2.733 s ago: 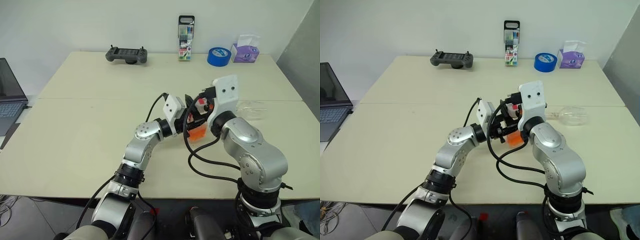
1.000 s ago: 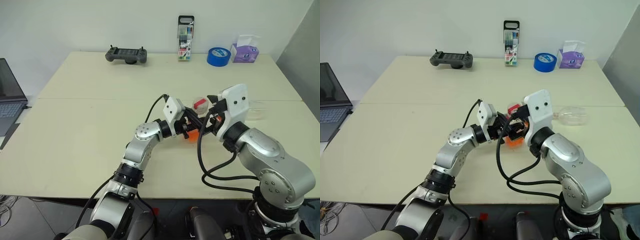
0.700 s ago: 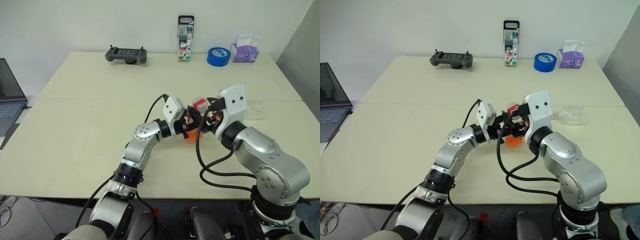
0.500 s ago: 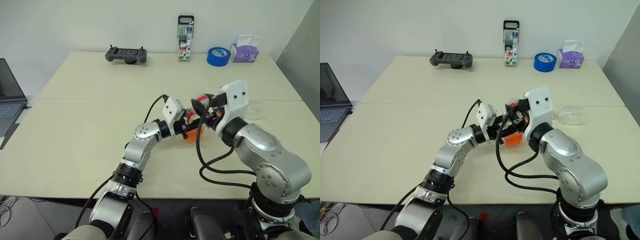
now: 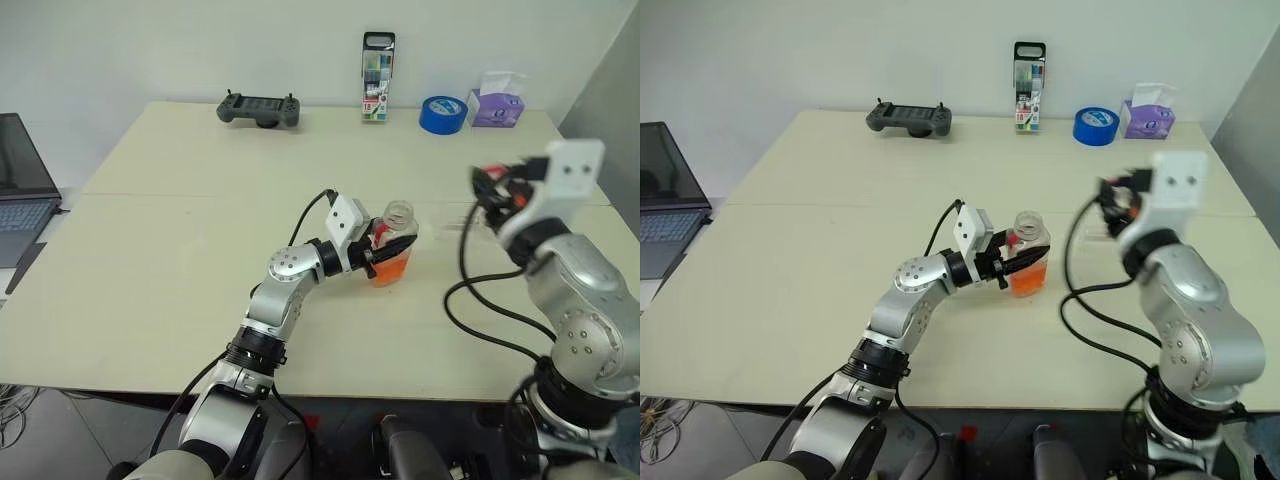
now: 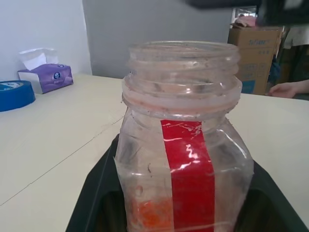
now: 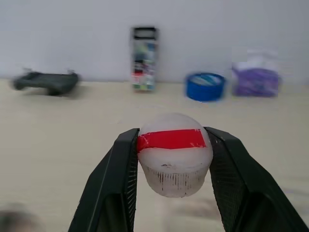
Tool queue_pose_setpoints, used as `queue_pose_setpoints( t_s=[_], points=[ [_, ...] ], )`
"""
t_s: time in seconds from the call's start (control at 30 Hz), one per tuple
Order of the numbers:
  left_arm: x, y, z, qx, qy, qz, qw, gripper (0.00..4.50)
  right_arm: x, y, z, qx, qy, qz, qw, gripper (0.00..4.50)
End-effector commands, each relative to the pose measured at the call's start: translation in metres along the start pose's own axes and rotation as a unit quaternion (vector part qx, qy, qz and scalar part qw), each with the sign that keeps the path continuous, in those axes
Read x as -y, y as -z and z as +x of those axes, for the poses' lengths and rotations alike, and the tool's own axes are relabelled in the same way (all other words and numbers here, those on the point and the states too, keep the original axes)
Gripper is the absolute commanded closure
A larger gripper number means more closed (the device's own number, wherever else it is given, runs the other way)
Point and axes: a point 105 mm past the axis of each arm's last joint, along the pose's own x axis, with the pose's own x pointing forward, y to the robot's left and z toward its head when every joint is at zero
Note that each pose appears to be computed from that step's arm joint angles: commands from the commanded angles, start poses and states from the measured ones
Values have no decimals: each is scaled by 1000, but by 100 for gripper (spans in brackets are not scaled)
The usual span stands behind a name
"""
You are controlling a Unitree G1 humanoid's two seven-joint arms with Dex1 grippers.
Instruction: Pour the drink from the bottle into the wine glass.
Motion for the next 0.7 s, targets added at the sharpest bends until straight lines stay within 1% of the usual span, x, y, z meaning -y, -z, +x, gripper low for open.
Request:
queue_pose_setpoints(
  t_s=[0.03,0.1,0.17,0.23,0.37,0.47,0.53,0.57,0.6,0.63,0.7],
  points=[
    [-1,-22,6,35,0,24,999,272,7,60,-5,-66,-5,24,998,276],
    [-2,-24,7,37,0,25,999,272,7,83,-7,-88,-10,38,995,276],
    [-4,-26,7,39,-4,27,999,272,17,95,-4,-98,18,27,995,202],
    [-9,-28,6,40,-13,29,999,272,20,99,-2,-103,28,32,994,142],
    [-28,-30,-2,38,-55,45,997,272,21,89,2,-95,28,18,995,0],
    [-53,-33,-10,40,-113,51,991,272,19,76,-2,-88,12,-25,996,0],
    [-67,-36,-15,45,-145,47,987,272,14,61,-3,-71,-5,-50,996,0],
    [-79,-39,-22,48,-173,45,983,272,2,46,-3,-53,-38,-62,996,0],
    [-92,-41,-30,48,-204,46,977,272,-19,32,-5,-36,-97,-71,992,0],
    [-103,-42,-39,47,-234,48,970,272,-42,22,-10,-26,-163,-84,983,0],
    [-126,-40,-62,35,-295,59,953,272,-93,19,-29,-33,-310,-103,944,0]
  ],
)
